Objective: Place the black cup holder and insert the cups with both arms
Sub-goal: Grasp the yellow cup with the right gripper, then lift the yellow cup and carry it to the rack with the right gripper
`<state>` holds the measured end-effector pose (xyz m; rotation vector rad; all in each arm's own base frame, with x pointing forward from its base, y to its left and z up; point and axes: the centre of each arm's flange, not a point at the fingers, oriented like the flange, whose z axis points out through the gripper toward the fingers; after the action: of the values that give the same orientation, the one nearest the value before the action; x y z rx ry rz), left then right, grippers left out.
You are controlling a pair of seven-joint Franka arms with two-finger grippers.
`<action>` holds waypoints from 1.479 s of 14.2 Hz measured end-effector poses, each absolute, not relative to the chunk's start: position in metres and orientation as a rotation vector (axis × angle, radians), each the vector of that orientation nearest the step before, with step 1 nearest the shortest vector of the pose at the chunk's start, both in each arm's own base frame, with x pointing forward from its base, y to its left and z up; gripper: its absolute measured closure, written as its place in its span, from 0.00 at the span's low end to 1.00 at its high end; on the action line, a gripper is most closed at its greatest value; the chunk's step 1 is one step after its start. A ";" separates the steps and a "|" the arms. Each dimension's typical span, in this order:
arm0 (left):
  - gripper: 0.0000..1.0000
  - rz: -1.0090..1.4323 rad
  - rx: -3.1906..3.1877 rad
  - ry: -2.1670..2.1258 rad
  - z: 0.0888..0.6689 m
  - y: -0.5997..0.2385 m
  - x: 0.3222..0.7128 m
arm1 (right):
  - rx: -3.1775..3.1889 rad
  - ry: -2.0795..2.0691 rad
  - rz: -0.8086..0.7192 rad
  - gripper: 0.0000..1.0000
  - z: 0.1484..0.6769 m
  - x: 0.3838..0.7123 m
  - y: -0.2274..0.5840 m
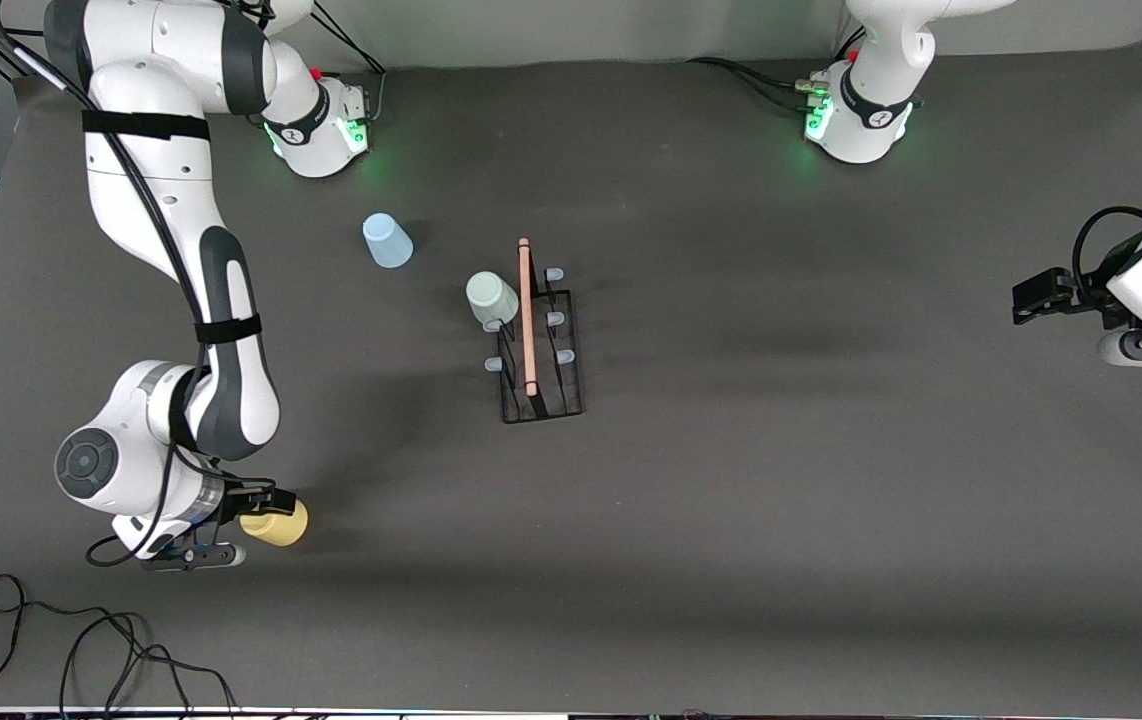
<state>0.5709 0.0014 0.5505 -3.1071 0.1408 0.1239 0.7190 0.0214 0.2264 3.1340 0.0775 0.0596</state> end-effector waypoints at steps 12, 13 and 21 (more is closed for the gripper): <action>0.00 0.124 -3.107 0.141 0.551 0.001 0.571 | 3.161 0.119 -0.058 0.34 0.452 0.684 0.030; 0.00 0.124 -3.107 0.141 0.551 0.001 0.571 | 3.157 0.088 -0.082 0.34 0.479 0.670 0.040; 0.00 0.124 -3.107 0.141 0.551 0.001 0.571 | 3.010 -0.720 -0.186 0.34 0.528 0.575 0.262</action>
<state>0.5709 0.0015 0.5506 -3.1071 0.1410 0.1236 0.5754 0.2620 0.5280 3.0101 -0.7201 -0.1856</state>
